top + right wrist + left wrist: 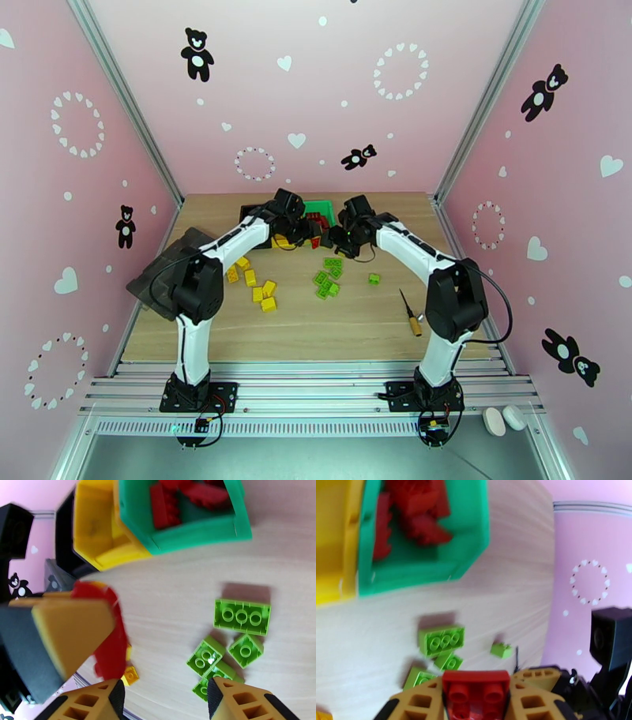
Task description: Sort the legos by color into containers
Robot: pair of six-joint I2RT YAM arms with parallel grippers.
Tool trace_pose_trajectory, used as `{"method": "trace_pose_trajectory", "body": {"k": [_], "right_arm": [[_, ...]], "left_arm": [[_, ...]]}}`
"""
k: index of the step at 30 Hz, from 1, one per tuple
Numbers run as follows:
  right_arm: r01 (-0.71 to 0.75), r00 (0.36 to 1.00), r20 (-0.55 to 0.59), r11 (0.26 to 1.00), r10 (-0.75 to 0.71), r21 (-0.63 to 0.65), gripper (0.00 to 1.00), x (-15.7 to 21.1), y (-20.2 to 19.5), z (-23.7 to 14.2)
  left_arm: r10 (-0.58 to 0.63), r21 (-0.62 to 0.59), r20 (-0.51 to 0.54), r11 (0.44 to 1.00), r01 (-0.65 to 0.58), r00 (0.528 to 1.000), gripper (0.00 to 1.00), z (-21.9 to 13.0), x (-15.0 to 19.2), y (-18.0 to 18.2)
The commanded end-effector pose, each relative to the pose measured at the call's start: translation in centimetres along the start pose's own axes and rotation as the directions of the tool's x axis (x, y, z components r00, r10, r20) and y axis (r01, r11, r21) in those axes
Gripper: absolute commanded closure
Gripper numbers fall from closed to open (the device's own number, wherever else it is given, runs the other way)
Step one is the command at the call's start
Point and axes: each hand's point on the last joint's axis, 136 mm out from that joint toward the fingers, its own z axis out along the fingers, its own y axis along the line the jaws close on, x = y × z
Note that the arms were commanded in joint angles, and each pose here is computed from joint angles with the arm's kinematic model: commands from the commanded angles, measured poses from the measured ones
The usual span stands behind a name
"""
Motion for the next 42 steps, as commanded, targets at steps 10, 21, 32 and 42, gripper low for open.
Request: {"method": "trace_pose_trajectory", "body": {"k": [10,21,32,42], "right_arm": [[-0.025,1.000,0.000,1.000,0.025,0.003,0.40,-1.3,-1.8,-2.7],[-0.031,1.000,-0.001,0.999,0.031,0.042,0.40,-0.2,-3.7,-4.6],[-0.015,1.000,-0.012,0.999,0.015,0.043,0.39,1.0,-3.6,-4.6],[0.085,0.995,-0.056,0.992,-0.080,0.096,0.39,4.5,-1.8,-3.8]], "left_arm": [[0.012,-0.003,0.067,1.000,-0.012,0.998,0.64,2.1,-6.6,-2.3],[-0.014,0.053,0.159,0.999,0.005,0.987,0.20,2.2,-11.4,-2.0],[0.137,-0.047,0.188,0.990,-0.130,0.973,0.17,-3.0,-8.5,-4.5],[0.154,-0.363,0.155,0.928,-0.088,0.976,0.16,-8.4,-1.8,3.1]]}}
